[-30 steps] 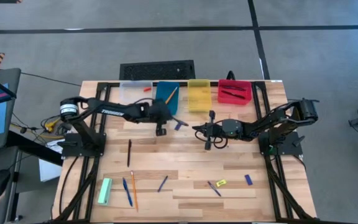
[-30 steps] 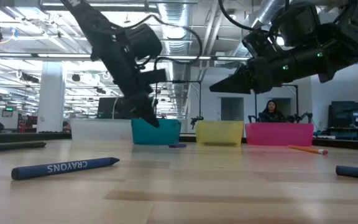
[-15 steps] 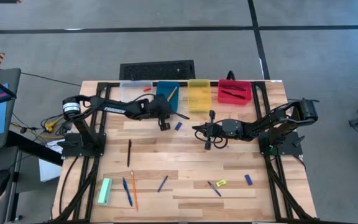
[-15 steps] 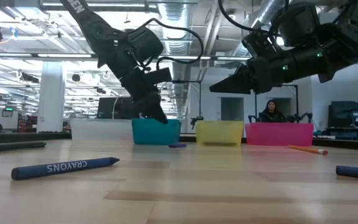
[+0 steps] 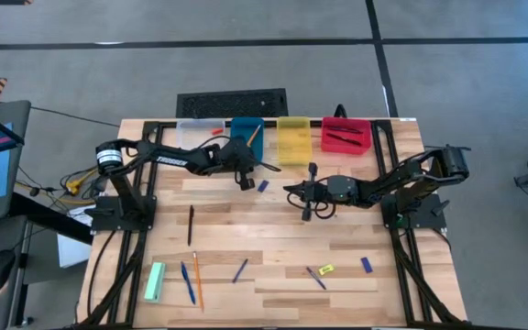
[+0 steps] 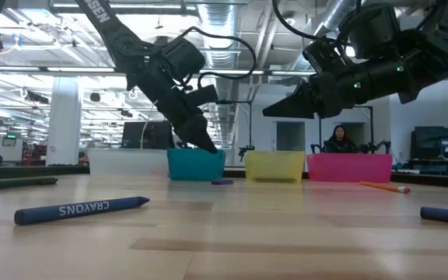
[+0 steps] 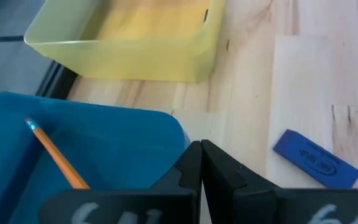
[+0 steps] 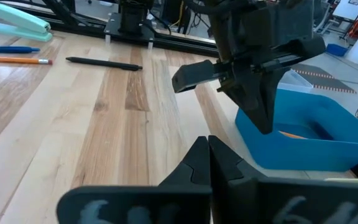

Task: Sort crayons/erasers/pens/pencils in bins
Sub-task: Put the blue pen into the red bin

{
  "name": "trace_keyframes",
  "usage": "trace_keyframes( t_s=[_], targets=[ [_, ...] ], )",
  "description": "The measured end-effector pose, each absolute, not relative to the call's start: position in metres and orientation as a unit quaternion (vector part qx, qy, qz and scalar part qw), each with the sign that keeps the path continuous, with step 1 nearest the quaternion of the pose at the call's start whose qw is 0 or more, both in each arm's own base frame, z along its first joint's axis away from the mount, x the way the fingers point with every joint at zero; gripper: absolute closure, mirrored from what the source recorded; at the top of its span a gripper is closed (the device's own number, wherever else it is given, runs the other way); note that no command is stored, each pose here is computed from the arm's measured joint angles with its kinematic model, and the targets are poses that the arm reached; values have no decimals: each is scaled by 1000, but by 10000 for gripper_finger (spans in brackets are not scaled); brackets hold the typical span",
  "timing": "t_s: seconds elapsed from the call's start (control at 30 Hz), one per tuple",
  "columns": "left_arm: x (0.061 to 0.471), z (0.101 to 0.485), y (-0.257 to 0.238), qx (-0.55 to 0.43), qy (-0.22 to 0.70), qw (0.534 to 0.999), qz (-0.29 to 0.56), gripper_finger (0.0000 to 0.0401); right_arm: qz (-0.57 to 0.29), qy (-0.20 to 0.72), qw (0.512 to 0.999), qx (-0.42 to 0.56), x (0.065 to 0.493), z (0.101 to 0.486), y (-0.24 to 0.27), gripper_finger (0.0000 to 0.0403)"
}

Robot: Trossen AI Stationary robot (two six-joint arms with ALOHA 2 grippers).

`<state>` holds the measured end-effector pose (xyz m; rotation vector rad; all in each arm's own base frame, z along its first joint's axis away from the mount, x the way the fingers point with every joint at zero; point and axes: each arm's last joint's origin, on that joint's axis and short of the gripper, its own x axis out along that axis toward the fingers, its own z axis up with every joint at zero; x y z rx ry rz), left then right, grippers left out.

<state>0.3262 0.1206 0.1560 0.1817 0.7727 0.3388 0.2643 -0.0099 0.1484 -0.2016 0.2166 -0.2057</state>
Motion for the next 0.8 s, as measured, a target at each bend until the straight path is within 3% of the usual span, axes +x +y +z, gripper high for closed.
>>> trace_keyframes(
  t_s=[0.43,0.8],
  targets=[
    [334,172,121,101,362,914,151,401,-102,111,984,-100,264,148,-10,400],
    [329,184,60,101,414,898,107,401,-81,178,977,-81,257,143,-7,400]
  ],
)
